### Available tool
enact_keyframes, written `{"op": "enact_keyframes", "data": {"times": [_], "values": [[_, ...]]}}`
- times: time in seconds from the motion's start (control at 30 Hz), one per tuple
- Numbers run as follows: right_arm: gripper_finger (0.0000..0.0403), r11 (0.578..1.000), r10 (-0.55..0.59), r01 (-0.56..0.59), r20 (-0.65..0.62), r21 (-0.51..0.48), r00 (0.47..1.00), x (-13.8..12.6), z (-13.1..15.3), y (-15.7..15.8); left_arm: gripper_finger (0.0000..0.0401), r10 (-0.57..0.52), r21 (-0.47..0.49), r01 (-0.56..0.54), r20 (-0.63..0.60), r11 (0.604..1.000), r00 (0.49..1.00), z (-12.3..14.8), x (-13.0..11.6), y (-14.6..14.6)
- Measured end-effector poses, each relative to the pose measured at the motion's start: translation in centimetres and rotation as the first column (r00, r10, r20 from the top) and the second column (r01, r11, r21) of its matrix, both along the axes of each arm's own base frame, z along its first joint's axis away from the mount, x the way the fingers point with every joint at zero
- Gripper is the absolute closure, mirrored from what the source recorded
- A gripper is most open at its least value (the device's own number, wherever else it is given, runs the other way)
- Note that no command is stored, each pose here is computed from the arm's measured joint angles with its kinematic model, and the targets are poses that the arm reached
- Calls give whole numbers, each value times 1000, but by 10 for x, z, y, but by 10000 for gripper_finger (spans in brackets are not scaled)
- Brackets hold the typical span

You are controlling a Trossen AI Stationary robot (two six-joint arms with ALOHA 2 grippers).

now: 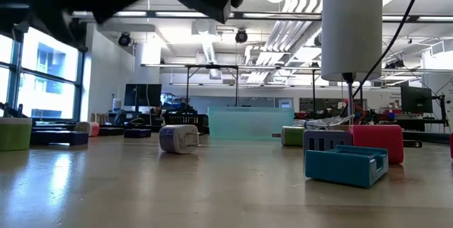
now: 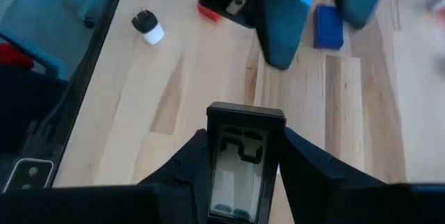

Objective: Pick & Place Office items
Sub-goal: Put the bottom black digital clock into the black bin

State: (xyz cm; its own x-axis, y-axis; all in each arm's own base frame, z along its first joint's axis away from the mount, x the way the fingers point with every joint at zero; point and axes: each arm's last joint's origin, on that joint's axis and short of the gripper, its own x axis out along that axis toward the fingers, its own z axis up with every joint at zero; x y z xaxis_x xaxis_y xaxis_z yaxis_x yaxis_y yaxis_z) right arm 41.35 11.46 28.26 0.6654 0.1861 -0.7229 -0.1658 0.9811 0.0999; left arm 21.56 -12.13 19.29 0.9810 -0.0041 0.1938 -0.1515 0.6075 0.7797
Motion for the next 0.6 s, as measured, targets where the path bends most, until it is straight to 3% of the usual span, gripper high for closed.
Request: {"op": "enact_keyframes", "data": {"times": [0.13, 0.23, 0.3, 0.47, 0.53, 0.6], "values": [[279, 998, 55, -51, 118, -38, 991, -5, 31, 14, 238, -48, -131, 69, 159, 989, 986, 18, -13, -10], [279, 992, 69, -50, 165, -115, 984, -13, 46, 28, 238, -75, -279, 125, 183, 952, 980, 23, -18, -15], [279, 985, 80, -44, 217, -165, 973, -14, 52, 37, 238, -103, -400, 182, 212, 898, 972, 27, -21, -16], [279, 965, 127, -55, 273, -257, 954, -23, 60, 60, 238, -157, -639, 287, 253, 714, 955, 30, -21, -16], [279, 961, 141, -59, 294, -272, 945, -24, 62, 65, 238, -156, -648, 286, 252, 706, 955, 29, -21, -16], [279, 956, 152, -61, 307, -288, 940, -25, 63, 68, 238, -151, -606, 257, 221, 753, 964, 27, -20, -16]]}}
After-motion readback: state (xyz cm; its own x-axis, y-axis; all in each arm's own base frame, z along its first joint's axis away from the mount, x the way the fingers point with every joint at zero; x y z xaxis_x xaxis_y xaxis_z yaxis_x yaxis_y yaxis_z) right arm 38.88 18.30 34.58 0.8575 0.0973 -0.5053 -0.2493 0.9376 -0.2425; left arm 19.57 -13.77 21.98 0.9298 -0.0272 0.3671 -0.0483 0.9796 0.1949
